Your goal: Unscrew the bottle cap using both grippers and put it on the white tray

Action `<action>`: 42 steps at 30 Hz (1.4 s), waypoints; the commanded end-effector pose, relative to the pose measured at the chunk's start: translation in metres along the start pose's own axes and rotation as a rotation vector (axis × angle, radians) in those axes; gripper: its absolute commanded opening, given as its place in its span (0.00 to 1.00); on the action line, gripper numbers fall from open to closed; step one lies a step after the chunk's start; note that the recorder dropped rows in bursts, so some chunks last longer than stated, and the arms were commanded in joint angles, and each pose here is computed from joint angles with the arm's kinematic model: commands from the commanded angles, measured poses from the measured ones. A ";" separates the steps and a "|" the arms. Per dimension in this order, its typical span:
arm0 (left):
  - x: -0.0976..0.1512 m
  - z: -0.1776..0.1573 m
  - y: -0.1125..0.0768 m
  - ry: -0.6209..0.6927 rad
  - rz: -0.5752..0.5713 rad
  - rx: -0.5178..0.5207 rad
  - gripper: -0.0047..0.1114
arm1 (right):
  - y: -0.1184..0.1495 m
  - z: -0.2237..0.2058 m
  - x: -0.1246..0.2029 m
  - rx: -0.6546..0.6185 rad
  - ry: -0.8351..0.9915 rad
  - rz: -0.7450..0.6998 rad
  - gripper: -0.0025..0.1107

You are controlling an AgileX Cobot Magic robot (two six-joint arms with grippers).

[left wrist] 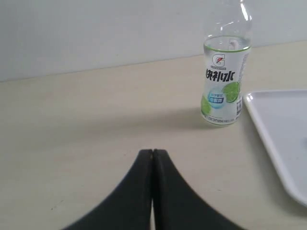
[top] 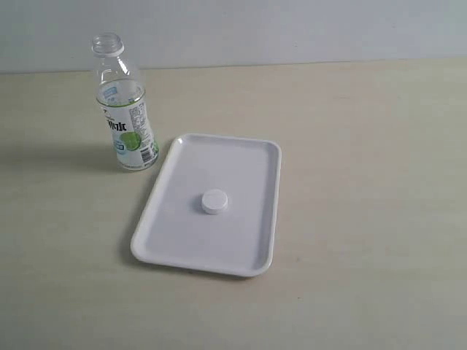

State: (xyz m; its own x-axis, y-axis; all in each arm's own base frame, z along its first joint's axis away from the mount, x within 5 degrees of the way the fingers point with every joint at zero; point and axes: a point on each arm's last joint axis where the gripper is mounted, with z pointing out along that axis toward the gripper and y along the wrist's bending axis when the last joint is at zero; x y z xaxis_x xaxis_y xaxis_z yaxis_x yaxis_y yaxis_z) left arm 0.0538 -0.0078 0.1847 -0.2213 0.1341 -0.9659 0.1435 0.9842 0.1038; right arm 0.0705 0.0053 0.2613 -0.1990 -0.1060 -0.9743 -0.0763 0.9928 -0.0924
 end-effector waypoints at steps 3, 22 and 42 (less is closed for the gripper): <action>0.001 0.000 0.000 -0.004 -0.004 0.001 0.04 | -0.005 -0.014 0.026 0.163 -0.185 0.147 0.02; 0.001 0.000 0.000 -0.002 -0.004 0.001 0.04 | -0.001 -0.001 0.076 0.158 -0.007 0.158 0.02; 0.001 0.000 0.000 -0.002 -0.004 0.001 0.04 | -0.001 -0.001 0.076 0.158 -0.007 0.161 0.02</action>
State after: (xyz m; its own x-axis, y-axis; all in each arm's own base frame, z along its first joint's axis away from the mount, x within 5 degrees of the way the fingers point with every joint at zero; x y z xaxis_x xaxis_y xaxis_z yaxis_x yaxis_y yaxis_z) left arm 0.0536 -0.0079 0.1842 -0.2268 0.1326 -0.9649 0.1449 0.9843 0.1012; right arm 0.0550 -0.0032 0.1886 -0.1929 0.0602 -0.9794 0.1044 0.9937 0.0405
